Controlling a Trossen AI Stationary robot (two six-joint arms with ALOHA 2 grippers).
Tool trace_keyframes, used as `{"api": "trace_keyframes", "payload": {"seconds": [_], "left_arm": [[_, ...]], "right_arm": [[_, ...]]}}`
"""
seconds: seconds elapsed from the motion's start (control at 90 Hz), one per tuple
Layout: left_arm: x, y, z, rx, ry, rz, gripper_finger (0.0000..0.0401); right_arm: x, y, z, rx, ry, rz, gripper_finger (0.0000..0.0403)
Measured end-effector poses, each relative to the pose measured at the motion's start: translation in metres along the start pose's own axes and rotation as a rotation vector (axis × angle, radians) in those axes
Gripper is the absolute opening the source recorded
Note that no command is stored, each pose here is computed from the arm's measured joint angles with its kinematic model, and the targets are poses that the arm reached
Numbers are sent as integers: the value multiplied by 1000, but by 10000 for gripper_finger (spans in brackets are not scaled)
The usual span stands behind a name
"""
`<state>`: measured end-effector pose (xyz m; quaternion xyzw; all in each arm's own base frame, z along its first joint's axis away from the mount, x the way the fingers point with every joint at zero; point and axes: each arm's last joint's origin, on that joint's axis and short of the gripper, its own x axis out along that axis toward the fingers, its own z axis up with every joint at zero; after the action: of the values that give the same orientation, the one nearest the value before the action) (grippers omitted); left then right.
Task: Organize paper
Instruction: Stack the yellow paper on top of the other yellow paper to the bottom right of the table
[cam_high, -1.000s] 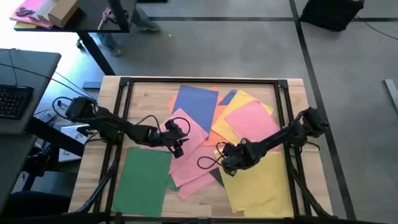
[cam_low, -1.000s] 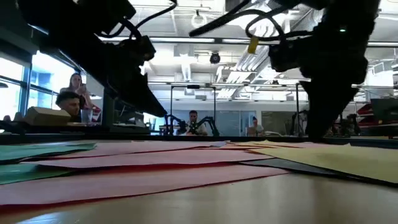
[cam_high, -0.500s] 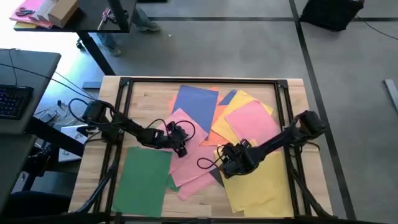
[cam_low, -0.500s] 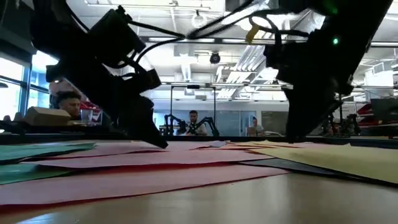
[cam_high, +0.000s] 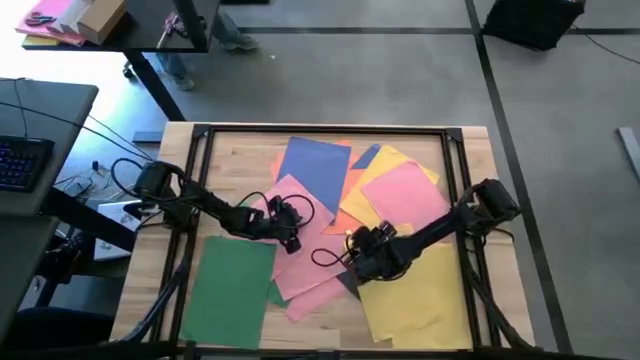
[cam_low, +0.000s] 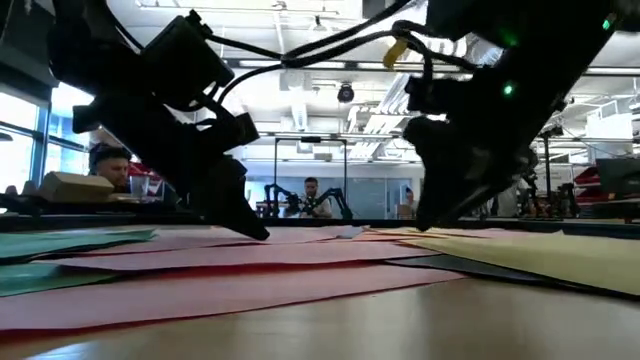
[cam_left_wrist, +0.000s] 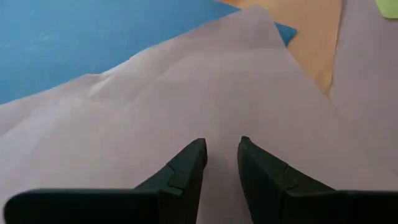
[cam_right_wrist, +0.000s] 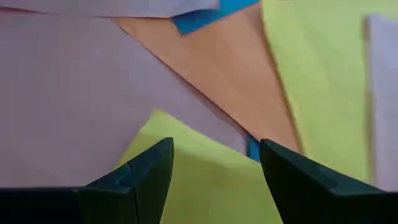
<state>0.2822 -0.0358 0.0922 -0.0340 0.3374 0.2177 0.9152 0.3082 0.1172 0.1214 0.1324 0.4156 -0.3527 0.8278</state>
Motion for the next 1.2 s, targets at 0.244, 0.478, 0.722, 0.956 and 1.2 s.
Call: {"api": "trace_keyframes", "payload": {"seconds": [0.244, 0.478, 0.722, 0.956, 1.2], "left_arm": [[0, 0, -1, 3, 6, 2, 85], [0, 0, -1, 4, 7, 1, 85], [0, 0, -1, 5, 8, 1, 85], [0, 0, -1, 6, 9, 2, 85], [0, 0, -1, 7, 9, 4, 85]], "right_arm": [[5, -9, -5, -36, 62, -28, 224], [-2, -11, -13, -20, 119, -55, 224], [-20, -6, -18, -79, 243, -72, 224], [-40, 0, -37, -73, 343, -61, 224], [-64, 17, -17, -141, 277, -39, 224]]}}
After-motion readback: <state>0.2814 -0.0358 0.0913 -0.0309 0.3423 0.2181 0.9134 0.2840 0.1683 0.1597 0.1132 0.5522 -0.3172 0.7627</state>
